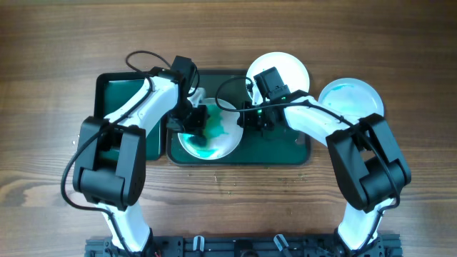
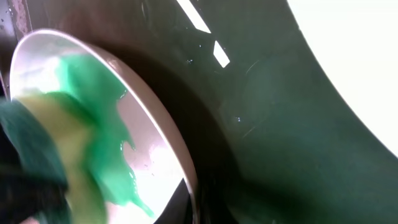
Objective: Clean dirty plates on tray and stack at the side
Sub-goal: 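Scrub the held plate with the sponge in the left gripper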
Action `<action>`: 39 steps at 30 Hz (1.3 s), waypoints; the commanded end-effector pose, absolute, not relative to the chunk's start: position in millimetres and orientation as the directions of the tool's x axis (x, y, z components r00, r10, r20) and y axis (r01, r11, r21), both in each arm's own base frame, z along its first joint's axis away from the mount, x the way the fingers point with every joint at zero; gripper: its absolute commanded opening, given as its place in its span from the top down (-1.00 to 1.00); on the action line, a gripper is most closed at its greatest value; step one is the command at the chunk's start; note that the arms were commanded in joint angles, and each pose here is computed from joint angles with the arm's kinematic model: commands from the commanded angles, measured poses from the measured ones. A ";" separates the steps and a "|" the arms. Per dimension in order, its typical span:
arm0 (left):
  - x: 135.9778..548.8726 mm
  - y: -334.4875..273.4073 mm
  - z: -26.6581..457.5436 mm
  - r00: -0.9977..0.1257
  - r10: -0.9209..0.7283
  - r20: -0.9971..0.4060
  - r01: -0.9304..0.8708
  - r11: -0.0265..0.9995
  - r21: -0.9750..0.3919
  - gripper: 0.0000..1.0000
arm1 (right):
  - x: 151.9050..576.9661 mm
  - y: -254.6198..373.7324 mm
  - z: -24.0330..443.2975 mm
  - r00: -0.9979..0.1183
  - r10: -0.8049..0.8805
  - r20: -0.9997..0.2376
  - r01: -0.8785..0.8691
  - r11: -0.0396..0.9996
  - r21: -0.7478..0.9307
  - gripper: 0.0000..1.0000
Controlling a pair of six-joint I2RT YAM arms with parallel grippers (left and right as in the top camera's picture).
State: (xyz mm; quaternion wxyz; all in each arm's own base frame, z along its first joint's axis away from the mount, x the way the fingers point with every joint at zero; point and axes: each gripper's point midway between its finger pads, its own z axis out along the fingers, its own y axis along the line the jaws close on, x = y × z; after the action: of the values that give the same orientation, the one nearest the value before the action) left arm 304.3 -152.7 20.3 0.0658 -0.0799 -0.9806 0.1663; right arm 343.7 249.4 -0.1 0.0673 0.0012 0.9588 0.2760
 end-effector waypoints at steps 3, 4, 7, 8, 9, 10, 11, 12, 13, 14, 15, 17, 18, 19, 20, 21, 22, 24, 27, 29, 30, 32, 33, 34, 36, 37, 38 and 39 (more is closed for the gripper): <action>283.4 -211.2 42.1 -0.938 0.345 0.042 0.230 0.709 -0.667 0.92 | 339.9 236.5 -19.6 -0.993 0.077 -0.084 0.027 0.874 0.484 0.91; 285.4 -212.4 42.0 -0.938 0.346 0.030 0.239 0.706 -0.667 0.92 | 339.8 236.5 -19.6 -0.994 0.077 -0.084 0.027 0.875 0.484 0.91; 294.0 -215.6 41.3 -0.938 0.348 -0.016 0.270 0.697 -0.665 0.92 | 339.3 236.3 -19.8 -0.994 0.077 -0.081 0.029 0.875 0.483 0.91; 298.1 -215.7 40.1 -0.939 0.343 -0.030 0.277 0.701 -0.657 0.92 | 339.3 236.3 -19.8 -0.994 0.077 -0.081 0.029 0.875 0.483 0.92; 304.7 -213.9 37.1 -0.946 0.323 -0.039 0.273 0.723 -0.635 0.92 | 339.3 236.3 -19.8 -0.994 0.077 -0.082 0.028 0.875 0.483 0.91; 311.7 -210.7 33.1 -0.954 0.297 -0.043 0.261 0.752 -0.605 0.92 | 339.3 236.3 -19.8 -0.994 0.077 -0.082 0.028 0.875 0.483 0.91; 319.0 -206.5 29.0 -0.963 0.266 -0.047 0.244 0.784 -0.571 0.92 | 339.3 236.3 -19.8 -0.994 0.077 -0.082 0.028 0.875 0.483 0.91; 324.6 -203.0 26.0 -0.969 0.241 -0.051 0.230 0.807 -0.543 0.92 | 339.3 236.3 -19.8 -0.994 0.077 -0.081 0.029 0.875 0.483 0.91; 331.1 -198.1 22.4 -0.975 0.212 -0.058 0.212 0.835 -0.508 0.92 | 339.3 236.3 -19.8 -0.994 0.077 -0.081 0.028 0.875 0.483 0.91; 336.6 -193.5 19.5 -0.980 0.188 -0.065 0.196 0.858 -0.475 0.92 | 339.2 236.2 -19.8 -0.994 0.077 -0.081 0.028 0.875 0.483 0.91; 340.9 -189.5 17.1 -0.983 0.169 -0.071 0.183 0.875 -0.449 0.92 | 339.0 236.1 -19.9 -0.994 0.077 -0.080 0.028 0.875 0.483 0.91; 348.0 -180.3 12.6 -0.987 0.140 -0.084 0.162 0.907 -0.388 0.92 | 338.7 236.0 -20.0 -0.994 0.077 -0.079 0.029 0.876 0.482 0.91; 350.8 -174.4 9.8 -0.988 0.129 -0.091 0.152 0.925 -0.347 0.92 | 338.7 235.9 -20.0 -0.994 0.077 -0.079 0.029 0.876 0.482 0.91; 353.2 -167.7 7.0 -0.989 0.114 -0.096 0.138 0.944 -0.299 0.92 | 338.8 236.0 -20.0 -0.994 0.077 -0.079 0.029 0.876 0.482 0.91; 356.2 -159.3 4.3 -0.990 0.095 -0.104 0.118 0.963 -0.241 0.92 | 338.8 236.0 -20.0 -0.994 0.077 -0.079 0.029 0.876 0.482 0.91; 359.1 -150.3 2.1 -0.991 0.074 -0.115 0.093 0.980 -0.174 0.92 | 339.0 236.1 -19.9 -0.994 0.077 -0.080 0.029 0.876 0.482 0.92; 361.9 -141.3 0.7 -0.990 0.054 -0.129 0.068 0.992 -0.108 0.92 | 339.1 236.1 -19.9 -0.994 0.077 -0.081 0.028 0.875 0.482 0.91; 367.4 -125.4 0.6 -0.986 0.022 -0.164 0.021 1.000 0.006 0.92 | 339.0 236.1 -19.9 -0.994 0.077 -0.080 0.029 0.876 0.482 0.92; 369.5 -110.4 2.6 -0.981 -0.007 -0.196 -0.030 0.993 0.116 0.92 | 338.8 236.0 -20.0 -0.994 0.077 -0.079 0.029 0.876 0.482 0.91; 367.0 -106.1 3.6 -0.980 -0.018 -0.200 -0.051 0.986 0.158 0.92 | 338.9 235.9 -20.0 -0.994 0.076 -0.080 0.029 0.876 0.482 0.91; 365.8 -103.8 4.3 -0.979 -0.025 -0.204 -0.062 0.982 0.179 0.92 | 338.9 235.9 -20.0 -0.994 0.077 -0.080 0.029 0.876 0.482 0.91; 362.3 -99.9 5.7 -0.979 -0.013 -0.202 -0.059 0.973 0.224 0.92 | 339.0 236.0 -20.0 -0.994 0.077 -0.080 0.029 0.876 0.482 0.91; 360.3 -96.9 6.9 -0.979 -0.014 -0.204 -0.066 0.966 0.251 0.92 | 338.9 235.9 -20.0 -0.994 0.077 -0.080 0.029 0.876 0.482 0.91; 358.2 -93.1 8.4 -0.978 -0.020 -0.208 -0.079 0.956 0.281 0.92 | 338.8 236.0 -20.0 -0.994 0.077 -0.079 0.029 0.876 0.482 0.91; 355.7 -89.5 10.0 -0.978 -0.023 -0.209 -0.089 0.946 0.311 0.92 | 338.8 236.0 -20.0 -0.994 0.077 -0.079 0.029 0.876 0.482 0.91; 354.3 -88.9 10.3 -0.978 -0.021 -0.206 -0.087 0.944 0.319 0.92 | 338.8 236.0 -20.0 -0.994 0.077 -0.079 0.030 0.876 0.482 0.91; 353.1 -89.6 10.2 -0.979 -0.019 -0.202 -0.084 0.944 0.320 0.92 | 338.8 235.9 -20.0 -0.994 0.077 -0.079 0.029 0.876 0.482 0.91; 352.6 -90.2 10.2 -0.979 -0.024 -0.204 -0.090 0.943 0.319 0.92 | 338.8 235.9 -20.0 -0.994 0.076 -0.080 0.029 0.876 0.481 0.91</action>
State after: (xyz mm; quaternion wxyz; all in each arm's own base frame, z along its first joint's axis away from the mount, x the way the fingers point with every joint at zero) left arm 354.3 -128.4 13.5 -0.0888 0.0031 -0.9937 -0.0683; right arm 343.8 248.5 0.1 0.0640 0.0100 0.9586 0.2774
